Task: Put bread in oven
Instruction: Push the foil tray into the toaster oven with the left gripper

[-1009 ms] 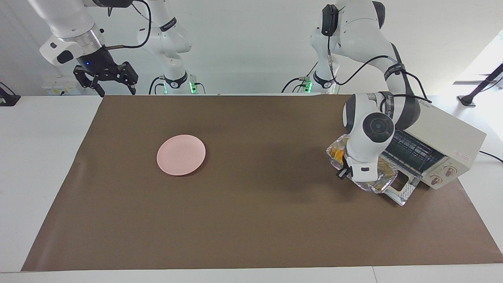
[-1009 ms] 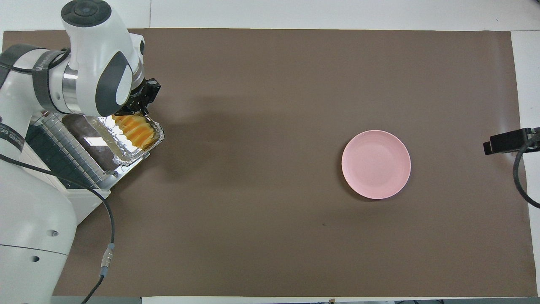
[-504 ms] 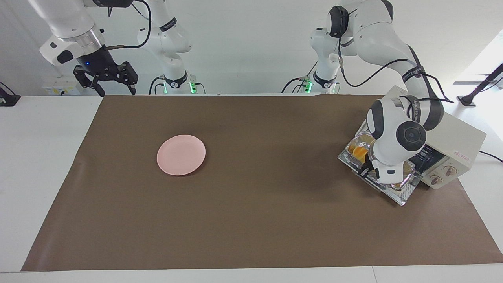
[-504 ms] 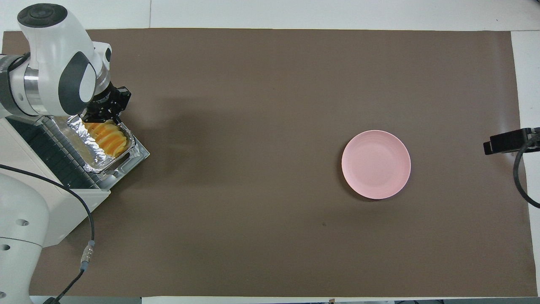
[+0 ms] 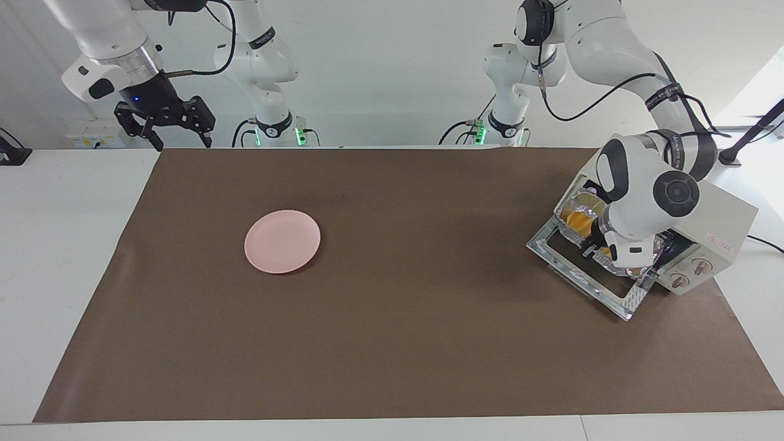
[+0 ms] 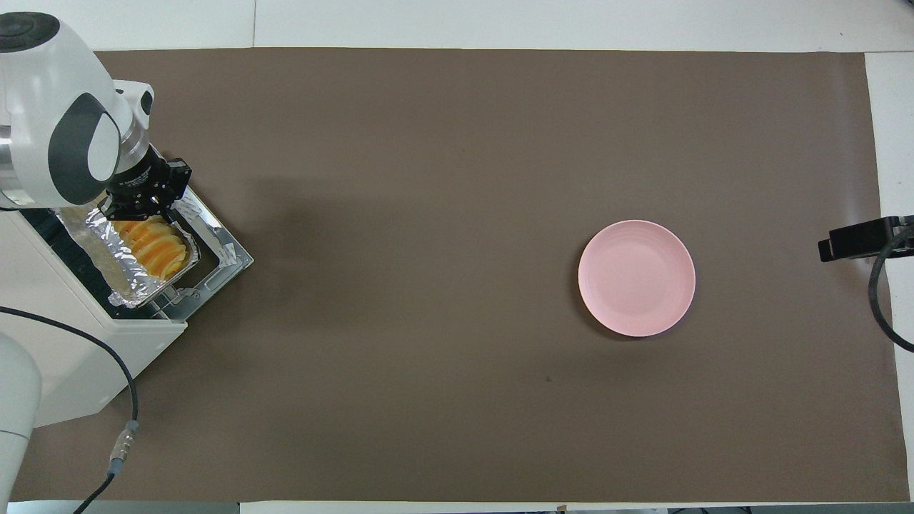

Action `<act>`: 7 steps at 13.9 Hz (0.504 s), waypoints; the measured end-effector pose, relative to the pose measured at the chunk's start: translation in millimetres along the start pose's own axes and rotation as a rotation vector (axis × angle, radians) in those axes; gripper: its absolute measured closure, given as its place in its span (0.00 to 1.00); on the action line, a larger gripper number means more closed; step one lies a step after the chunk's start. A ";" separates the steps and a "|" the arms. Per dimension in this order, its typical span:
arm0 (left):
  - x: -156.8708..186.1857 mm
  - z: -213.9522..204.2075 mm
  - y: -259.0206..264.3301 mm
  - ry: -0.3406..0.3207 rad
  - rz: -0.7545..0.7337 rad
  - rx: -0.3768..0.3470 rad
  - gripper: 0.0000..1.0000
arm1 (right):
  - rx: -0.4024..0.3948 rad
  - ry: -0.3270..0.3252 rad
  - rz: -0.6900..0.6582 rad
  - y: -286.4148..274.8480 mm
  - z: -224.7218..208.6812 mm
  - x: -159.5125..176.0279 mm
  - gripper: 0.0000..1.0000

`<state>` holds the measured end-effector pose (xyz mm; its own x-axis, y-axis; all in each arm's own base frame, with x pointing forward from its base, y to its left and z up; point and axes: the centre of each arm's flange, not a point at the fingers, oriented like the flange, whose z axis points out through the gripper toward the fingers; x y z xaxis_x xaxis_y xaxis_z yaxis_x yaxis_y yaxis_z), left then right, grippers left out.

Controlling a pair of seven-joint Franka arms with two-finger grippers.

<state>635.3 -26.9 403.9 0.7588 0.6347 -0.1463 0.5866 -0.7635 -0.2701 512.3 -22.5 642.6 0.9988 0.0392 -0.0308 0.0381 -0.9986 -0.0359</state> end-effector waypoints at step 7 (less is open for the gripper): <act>12.7 10.4 -12.7 0.014 -0.024 -0.023 0.98 | 0.000 0.000 0.000 0.0 0.0 0.0 0.00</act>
<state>634.5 -7.9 395.5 0.7482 0.6512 -0.1267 0.6109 -0.7508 -0.2510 512.3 -22.5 642.6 0.9988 0.0392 -0.0307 0.0381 -0.9986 -0.0359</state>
